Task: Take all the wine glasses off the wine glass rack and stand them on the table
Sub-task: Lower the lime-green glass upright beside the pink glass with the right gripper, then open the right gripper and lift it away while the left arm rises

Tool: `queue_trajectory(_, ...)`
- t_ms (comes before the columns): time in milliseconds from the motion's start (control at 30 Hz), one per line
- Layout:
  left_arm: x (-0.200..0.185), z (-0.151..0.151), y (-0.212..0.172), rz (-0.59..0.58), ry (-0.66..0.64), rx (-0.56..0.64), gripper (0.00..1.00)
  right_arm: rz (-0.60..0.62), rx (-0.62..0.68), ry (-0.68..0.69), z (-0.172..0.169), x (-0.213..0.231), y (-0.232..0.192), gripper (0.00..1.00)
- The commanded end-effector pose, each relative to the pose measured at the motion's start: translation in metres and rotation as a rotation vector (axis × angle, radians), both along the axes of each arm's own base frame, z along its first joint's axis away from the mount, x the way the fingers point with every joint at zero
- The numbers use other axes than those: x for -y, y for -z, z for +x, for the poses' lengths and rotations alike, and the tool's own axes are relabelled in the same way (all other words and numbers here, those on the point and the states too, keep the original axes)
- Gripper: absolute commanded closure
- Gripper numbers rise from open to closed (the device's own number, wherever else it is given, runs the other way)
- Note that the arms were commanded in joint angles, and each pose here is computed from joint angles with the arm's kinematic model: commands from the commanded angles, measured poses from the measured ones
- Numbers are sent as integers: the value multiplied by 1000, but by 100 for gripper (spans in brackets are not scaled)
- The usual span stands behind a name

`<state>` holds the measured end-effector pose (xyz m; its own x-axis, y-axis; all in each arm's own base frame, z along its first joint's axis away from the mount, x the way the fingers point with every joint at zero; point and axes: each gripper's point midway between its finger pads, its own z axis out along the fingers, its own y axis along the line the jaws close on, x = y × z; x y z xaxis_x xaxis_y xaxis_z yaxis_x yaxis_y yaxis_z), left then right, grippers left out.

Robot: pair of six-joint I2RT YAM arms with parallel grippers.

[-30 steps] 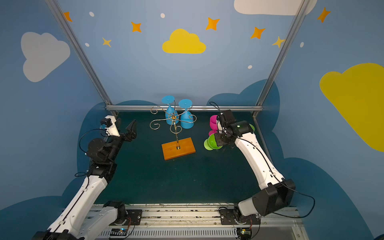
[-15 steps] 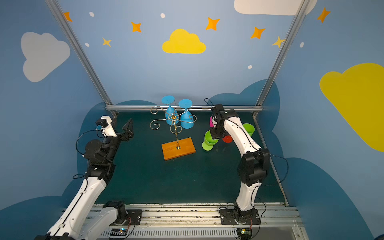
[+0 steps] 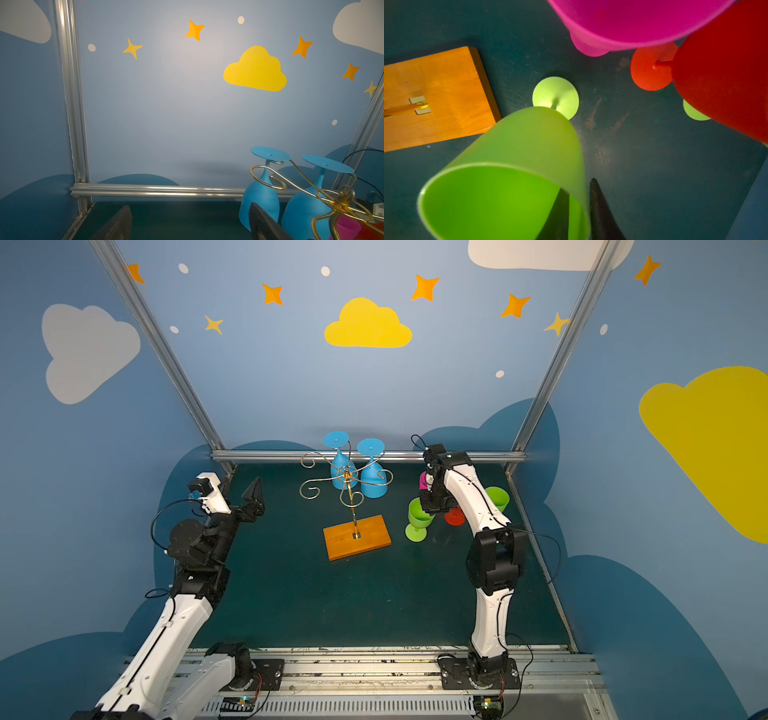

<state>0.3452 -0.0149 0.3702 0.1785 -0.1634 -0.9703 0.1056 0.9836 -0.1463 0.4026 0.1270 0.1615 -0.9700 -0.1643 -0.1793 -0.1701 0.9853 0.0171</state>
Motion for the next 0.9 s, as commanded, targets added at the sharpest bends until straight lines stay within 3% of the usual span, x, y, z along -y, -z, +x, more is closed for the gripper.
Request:
queue_trajectory(0, -9, 0, 2, -22, -40, -5, 13, 58, 59, 14, -1, -3, -27, 68)
queue_trajectory(233, -30, 2, 10, -86, -129, -40, 13, 126, 216, 30, -6, 0, -78, 55)
queue_trajectory(400, -35, 11, 16, -148, -112, -110, 13, 174, 354, 37, -21, 6, -116, 47)
queue_trajectory(500, -32, 15, 11, -165, -70, -127, 13, 230, 466, -18, -33, 3, -132, 41)
queue_trajectory(667, -18, 25, -4, -223, 51, -183, 14, 331, 762, -30, -54, 8, -154, 27)
queue_trajectory(867, 11, 50, -17, -346, 280, -293, 15, 339, 833, -43, -82, 19, -163, 23)
